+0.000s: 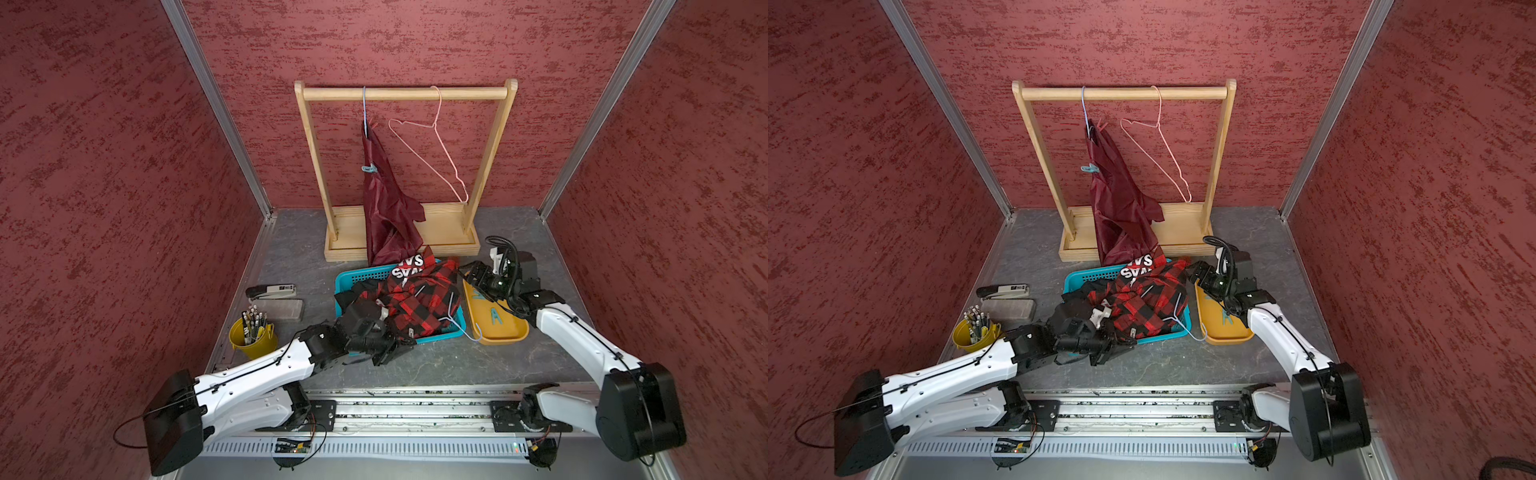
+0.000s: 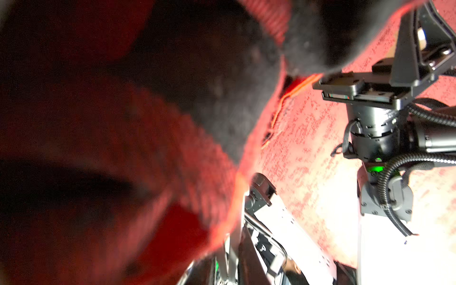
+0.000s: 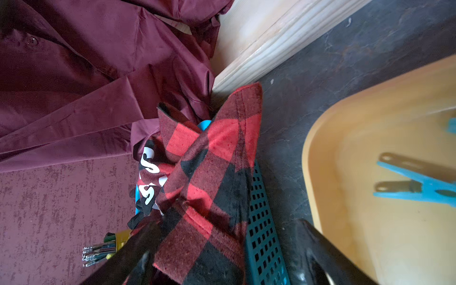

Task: Remove the clothespins securing long-sleeve shirts to the hanger
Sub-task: Remove the clamp from the hanger, then place the clamp in the storage box.

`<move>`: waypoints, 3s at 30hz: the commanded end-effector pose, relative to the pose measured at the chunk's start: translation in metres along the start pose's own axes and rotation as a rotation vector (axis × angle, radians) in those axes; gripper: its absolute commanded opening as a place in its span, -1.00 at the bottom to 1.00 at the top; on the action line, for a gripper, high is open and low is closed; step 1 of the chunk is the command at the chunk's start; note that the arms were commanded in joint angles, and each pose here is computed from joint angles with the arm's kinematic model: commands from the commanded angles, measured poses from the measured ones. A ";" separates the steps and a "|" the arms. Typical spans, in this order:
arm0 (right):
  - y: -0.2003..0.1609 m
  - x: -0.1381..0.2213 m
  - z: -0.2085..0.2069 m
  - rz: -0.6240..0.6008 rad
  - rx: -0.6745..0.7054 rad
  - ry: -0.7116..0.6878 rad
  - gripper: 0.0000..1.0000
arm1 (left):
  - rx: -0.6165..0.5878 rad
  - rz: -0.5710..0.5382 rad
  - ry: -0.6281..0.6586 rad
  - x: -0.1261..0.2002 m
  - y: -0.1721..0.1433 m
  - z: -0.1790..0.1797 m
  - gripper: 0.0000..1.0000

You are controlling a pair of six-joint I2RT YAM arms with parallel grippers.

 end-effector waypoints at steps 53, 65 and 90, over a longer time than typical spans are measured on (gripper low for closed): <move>-0.032 0.013 0.176 0.134 0.123 0.403 0.47 | -1.205 -0.425 0.432 0.044 0.030 -0.114 -0.92; -0.048 -0.008 0.192 0.184 0.134 0.428 0.28 | -1.207 -0.405 0.400 0.037 0.029 -0.120 -0.92; -0.049 -0.014 0.196 0.190 0.133 0.440 -0.77 | -1.172 -0.382 0.387 0.027 0.031 -0.117 -0.81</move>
Point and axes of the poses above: each gripper's point midway between its finger pads, its own x axis back along the fingers, its own z axis along the line the jaws close on, y = z × x, the point moved 4 cm from there along x, back along the fingers, and after that the axes turned 14 degrees about x, right-handed, at the moved point
